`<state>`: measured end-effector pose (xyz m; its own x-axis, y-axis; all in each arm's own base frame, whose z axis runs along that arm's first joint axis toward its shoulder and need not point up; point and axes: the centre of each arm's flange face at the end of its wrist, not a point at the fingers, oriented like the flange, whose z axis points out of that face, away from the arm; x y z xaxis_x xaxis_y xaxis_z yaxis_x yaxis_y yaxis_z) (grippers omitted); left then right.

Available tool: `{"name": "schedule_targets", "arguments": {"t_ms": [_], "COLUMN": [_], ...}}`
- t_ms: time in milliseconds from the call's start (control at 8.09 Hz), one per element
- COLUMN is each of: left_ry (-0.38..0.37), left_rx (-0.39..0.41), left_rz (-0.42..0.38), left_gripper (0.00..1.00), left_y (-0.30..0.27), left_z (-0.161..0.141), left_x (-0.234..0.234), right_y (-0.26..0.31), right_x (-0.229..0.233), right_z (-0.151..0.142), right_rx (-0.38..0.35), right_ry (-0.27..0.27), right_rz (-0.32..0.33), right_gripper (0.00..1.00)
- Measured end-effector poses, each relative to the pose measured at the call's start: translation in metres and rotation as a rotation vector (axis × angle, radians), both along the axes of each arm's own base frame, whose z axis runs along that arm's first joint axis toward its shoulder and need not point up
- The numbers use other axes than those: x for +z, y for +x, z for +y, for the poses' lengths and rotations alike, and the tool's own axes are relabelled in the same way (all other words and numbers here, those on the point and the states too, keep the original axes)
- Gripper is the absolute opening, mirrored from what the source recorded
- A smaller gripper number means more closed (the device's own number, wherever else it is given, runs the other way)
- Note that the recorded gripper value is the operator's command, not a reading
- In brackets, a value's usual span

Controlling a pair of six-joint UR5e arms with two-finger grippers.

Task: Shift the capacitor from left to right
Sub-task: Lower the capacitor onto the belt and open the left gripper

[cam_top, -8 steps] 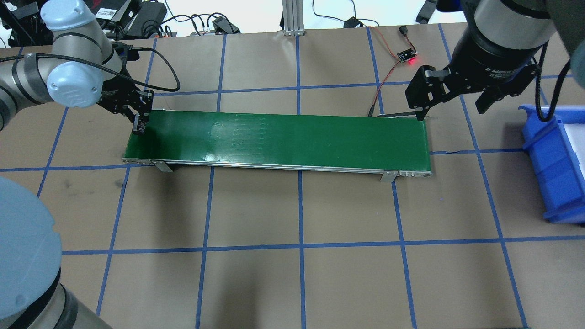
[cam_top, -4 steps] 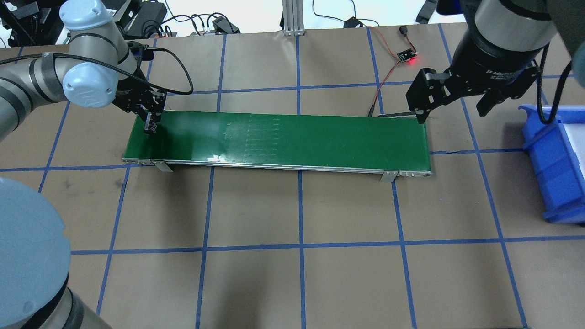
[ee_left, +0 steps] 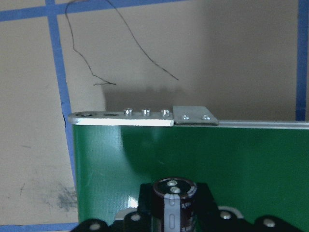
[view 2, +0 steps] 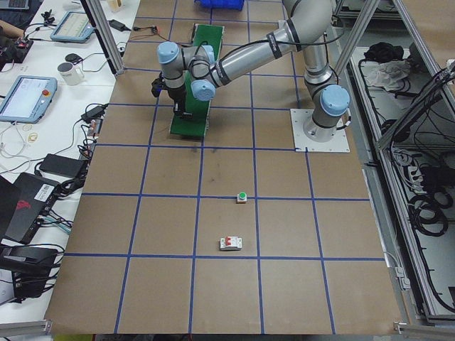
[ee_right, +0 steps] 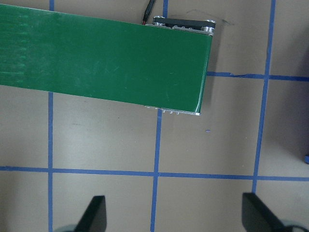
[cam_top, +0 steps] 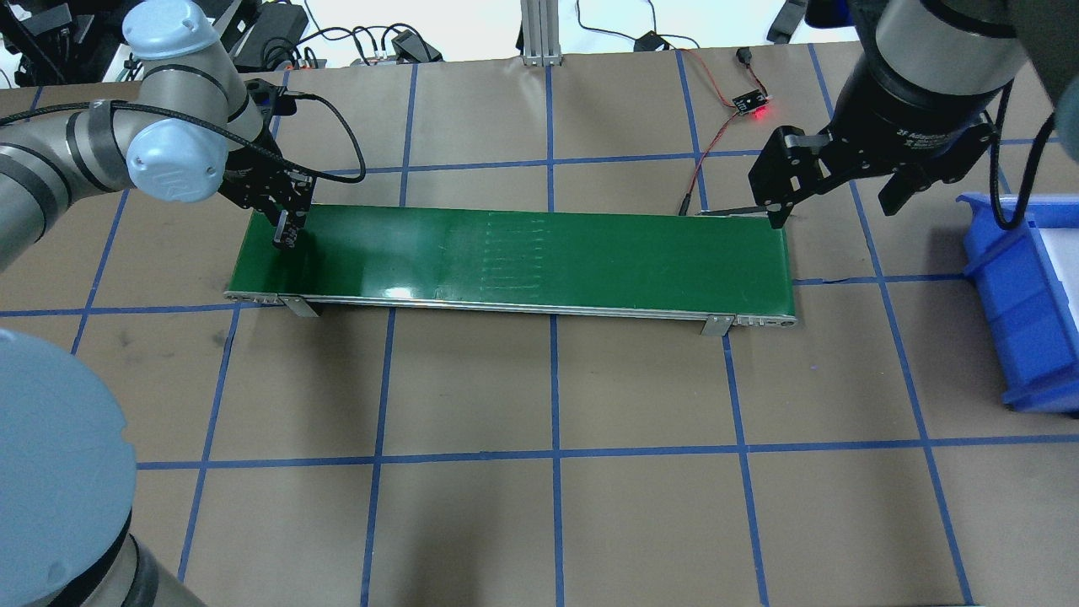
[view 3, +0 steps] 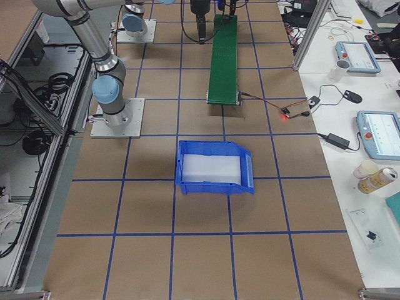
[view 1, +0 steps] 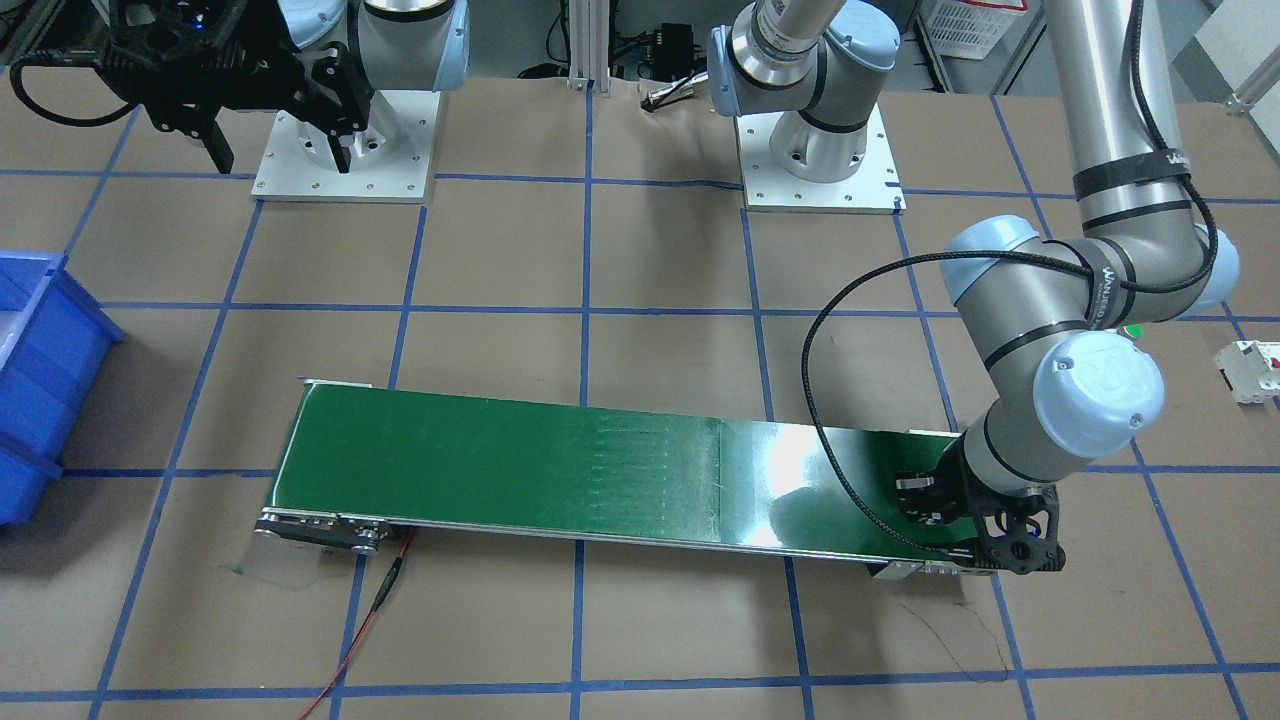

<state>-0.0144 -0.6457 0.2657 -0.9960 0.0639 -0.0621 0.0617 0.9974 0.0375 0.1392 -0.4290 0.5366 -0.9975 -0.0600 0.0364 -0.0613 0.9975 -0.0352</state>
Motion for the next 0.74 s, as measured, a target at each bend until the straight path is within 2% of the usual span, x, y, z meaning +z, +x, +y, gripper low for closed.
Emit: {"name": "schedule_targets", "arguments": {"t_ms": [124,247,371,494,618,742], "left_ry": [0.0,-0.001,-0.002,-0.007,-0.029,-0.056], "left_rx": [-0.005,-0.006,-0.007,-0.005,-0.003,0.0], "left_rz": [-0.001,-0.002,-0.003,-0.002,-0.003,-0.002], "left_gripper": [0.0,0.17,0.47,0.63,0.7,0.72], "left_y": [-0.006,-0.01,-0.013,-0.014,-0.015,-0.018], "left_z": [0.0,0.0,0.001,0.0,-0.002,-0.004], "left_x": [0.0,0.0,0.0,0.001,0.004,0.007], "right_y": [0.0,0.0,0.0,0.0,0.0,0.0], "right_x": [0.0,0.0,-0.001,-0.002,-0.002,-0.002], "right_z": [0.0,0.0,0.0,-0.001,-0.001,-0.002], "right_rx": [0.0,0.001,0.001,0.001,0.001,0.001], "right_ry": [0.0,0.001,0.002,0.003,0.003,0.004], "right_rz": [0.0,0.0,0.0,0.0,0.0,0.0], "right_gripper": [1.0,1.0,1.0,1.0,1.0,1.0]}}
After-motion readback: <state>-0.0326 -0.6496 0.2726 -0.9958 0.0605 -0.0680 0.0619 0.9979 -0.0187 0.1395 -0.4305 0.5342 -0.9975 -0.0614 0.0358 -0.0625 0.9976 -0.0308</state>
